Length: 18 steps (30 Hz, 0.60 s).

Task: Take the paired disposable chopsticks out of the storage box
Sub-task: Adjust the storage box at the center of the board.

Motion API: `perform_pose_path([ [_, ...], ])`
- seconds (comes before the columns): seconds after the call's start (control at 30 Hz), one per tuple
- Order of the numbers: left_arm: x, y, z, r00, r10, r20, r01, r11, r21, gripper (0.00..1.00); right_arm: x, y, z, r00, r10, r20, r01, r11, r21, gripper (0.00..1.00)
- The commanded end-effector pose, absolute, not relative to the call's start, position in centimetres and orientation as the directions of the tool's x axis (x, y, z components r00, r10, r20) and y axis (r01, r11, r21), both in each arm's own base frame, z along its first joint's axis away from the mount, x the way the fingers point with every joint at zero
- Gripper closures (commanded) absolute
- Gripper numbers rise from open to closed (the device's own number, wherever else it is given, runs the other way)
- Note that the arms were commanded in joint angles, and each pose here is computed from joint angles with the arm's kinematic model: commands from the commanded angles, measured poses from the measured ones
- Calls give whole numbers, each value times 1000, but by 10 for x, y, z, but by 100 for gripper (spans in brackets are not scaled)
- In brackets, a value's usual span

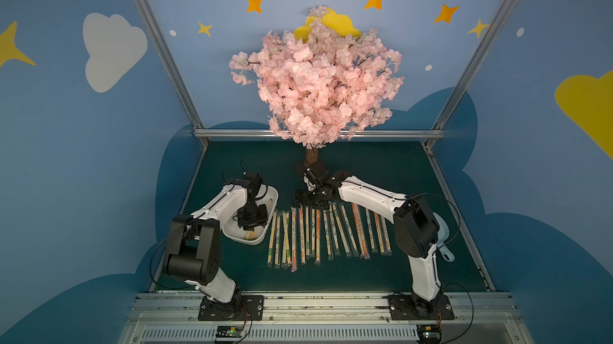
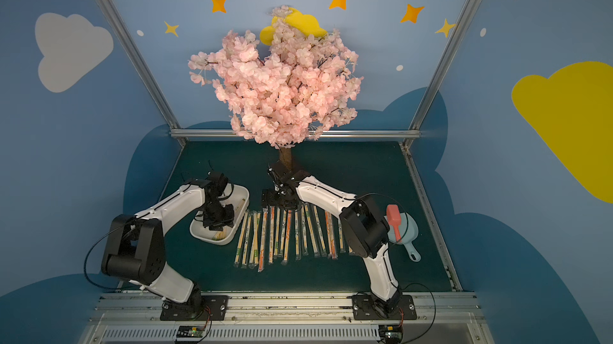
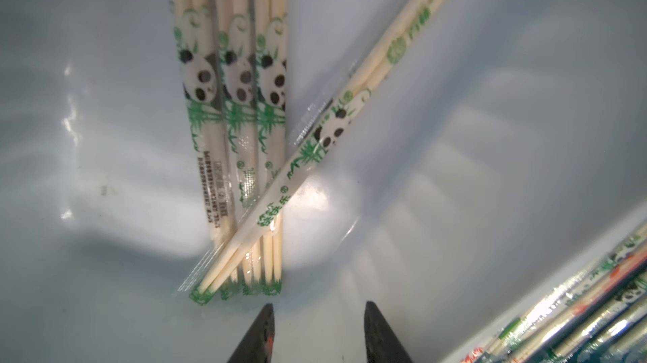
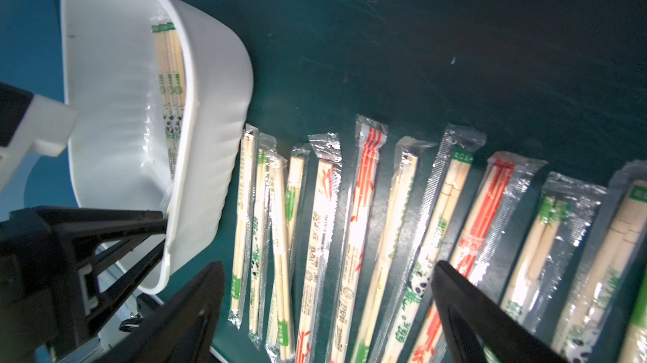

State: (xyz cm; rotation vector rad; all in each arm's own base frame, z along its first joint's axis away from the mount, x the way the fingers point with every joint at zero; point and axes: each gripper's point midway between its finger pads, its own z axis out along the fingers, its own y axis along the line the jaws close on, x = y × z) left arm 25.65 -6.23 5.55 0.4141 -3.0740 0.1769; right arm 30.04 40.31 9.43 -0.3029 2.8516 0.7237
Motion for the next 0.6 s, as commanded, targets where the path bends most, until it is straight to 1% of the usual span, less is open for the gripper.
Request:
perform_pose_path([
  [0.0,249,-78,62,-952,-298,68,-305,935,-180,57,298,394,116,-956,-143,-254,-249,853,458,5],
  [0.13,244,-92,64,-945,-320,73,-328,915,-236,57,296,390,116,-958,-136,-253,-242,856,457,4],
  [0.2,245,-93,67,-942,-332,56,-335,911,-241,57,295,388,116,-959,-134,-251,-239,857,456,4],
  [0.33,262,-74,84,-937,-346,-54,-333,928,-167,55,292,387,120,-958,-129,-254,-239,850,470,5],
  [0.43,283,-53,99,-923,-356,-145,-347,934,-89,51,291,387,125,-957,-122,-263,-239,844,481,5],
  [0.47,289,-47,102,-919,-360,-162,-353,933,-67,49,289,388,126,-957,-123,-264,-242,841,485,5],
  [0.57,313,-39,103,-923,-330,-198,-327,944,-46,49,287,391,129,-956,-120,-269,-244,834,495,4],
])
